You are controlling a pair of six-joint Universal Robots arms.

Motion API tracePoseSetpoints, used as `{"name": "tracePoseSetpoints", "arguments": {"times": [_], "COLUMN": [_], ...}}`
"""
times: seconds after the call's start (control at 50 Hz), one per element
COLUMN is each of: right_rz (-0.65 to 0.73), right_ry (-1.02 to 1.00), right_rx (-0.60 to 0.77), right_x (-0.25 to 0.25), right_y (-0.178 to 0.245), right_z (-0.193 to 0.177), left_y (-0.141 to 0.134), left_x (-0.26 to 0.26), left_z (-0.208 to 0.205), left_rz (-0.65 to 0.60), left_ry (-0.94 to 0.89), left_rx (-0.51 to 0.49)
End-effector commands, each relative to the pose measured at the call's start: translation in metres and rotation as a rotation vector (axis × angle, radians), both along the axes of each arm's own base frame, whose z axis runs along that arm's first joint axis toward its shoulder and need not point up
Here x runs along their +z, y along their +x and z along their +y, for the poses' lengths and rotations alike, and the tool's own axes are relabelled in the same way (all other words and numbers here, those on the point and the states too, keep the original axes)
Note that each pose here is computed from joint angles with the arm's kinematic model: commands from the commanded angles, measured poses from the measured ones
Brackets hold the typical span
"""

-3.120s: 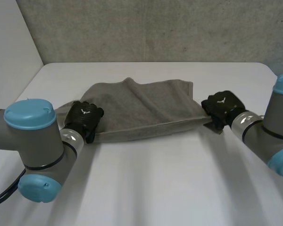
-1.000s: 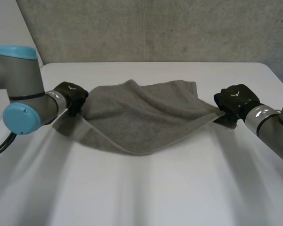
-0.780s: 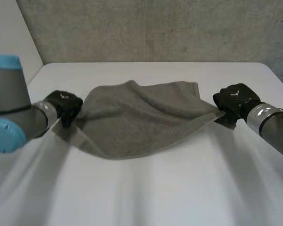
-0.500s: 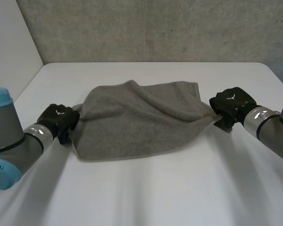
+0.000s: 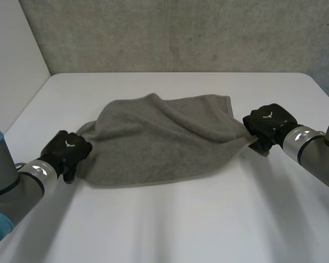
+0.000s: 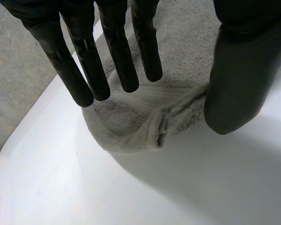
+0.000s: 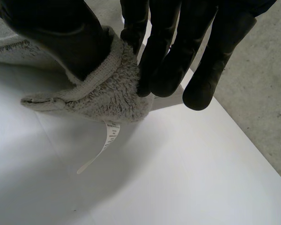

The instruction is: Fold the towel.

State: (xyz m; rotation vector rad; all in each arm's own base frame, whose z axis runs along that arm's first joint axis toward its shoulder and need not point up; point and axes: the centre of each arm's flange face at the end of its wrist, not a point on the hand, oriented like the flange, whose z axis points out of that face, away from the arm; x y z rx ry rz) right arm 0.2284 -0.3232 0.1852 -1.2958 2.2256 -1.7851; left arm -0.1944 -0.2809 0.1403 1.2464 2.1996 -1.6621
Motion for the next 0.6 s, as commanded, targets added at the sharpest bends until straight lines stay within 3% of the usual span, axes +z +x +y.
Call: {"name": "tracePoseSetpoints", "arguments": {"times": [0.02, 0.44, 0.54, 0.58, 0.6], "right_rz": [0.000, 0.009, -0.004, -0.032, -0.032], "right_ry": [0.003, 0.012, -0.051, -0.145, -0.145], "right_rx": [0.001, -0.025, -0.026, -0.018, -0.018], "right_x": [-0.001, -0.001, 0.035, 0.084, 0.084], "right_y": [0.000, -0.005, -0.006, -0.007, -0.007], "right_z": [0.001, -0.005, -0.003, 0.011, 0.011], "left_y": [0.002, -0.001, -0.003, -0.002, -0.002], "left_x": [-0.004, -0.019, 0.009, 0.063, 0.063], "left_z": [-0.004, -0.012, -0.022, -0.024, -0.024], "left_rz": [-0.001, -0.043, -0.028, 0.031, 0.031], "left_ry": [-0.017, -0.013, -0.097, -0.231, -0.232], "left_rx": [-0.001, -0.010, -0.008, 0.017, 0.017]}}
